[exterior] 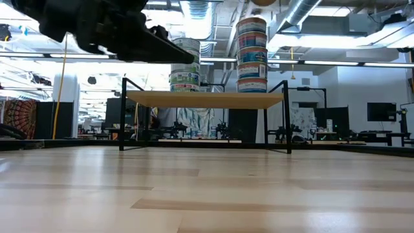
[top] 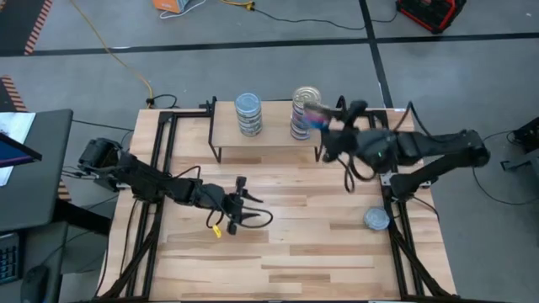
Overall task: Stack canned seafood by type on shelf
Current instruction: Stack the pink and blue tuna can on top of the pink and blue tuna can on the shelf, then move the green tuna can to the center of the table, then stack the green tuna can on top of the green tuna can on the shelf
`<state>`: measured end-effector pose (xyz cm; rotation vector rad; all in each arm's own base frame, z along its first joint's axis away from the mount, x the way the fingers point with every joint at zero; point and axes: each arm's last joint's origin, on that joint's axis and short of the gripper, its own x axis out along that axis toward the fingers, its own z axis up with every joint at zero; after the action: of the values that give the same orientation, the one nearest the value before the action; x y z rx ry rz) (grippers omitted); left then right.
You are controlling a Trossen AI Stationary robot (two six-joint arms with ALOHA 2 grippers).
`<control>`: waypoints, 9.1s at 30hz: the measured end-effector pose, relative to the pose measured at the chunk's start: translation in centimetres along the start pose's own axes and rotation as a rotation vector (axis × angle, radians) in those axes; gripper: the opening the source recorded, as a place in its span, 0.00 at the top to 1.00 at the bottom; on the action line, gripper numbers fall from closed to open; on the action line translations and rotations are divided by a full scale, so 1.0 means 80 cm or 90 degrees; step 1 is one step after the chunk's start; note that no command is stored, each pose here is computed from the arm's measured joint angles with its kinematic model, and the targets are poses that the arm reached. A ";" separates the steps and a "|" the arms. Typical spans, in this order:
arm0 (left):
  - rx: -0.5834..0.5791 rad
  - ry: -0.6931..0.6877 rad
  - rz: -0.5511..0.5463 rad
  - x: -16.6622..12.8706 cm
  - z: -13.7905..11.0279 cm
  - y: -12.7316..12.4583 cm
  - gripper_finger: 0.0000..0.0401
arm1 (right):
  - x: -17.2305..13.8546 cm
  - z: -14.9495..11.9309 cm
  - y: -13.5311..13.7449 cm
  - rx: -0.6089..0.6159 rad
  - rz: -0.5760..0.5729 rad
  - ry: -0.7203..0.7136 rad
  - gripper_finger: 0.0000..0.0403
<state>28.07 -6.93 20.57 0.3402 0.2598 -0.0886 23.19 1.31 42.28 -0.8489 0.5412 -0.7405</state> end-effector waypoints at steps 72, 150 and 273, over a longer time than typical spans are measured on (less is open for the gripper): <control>-0.025 0.069 0.083 -0.080 0.025 0.042 0.54 | 0.094 -0.022 -0.047 0.019 0.073 0.113 0.24; -0.023 0.059 0.097 -0.080 0.028 0.044 0.54 | 0.009 -0.019 -0.032 0.157 0.324 0.250 0.25; 0.498 0.381 0.030 0.213 -0.032 -0.030 0.99 | -0.108 -0.111 0.154 0.504 0.162 0.017 0.25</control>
<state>43.55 -9.07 12.97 1.1547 0.8137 -0.0367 16.07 9.22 28.44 -0.0318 0.3236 -0.6536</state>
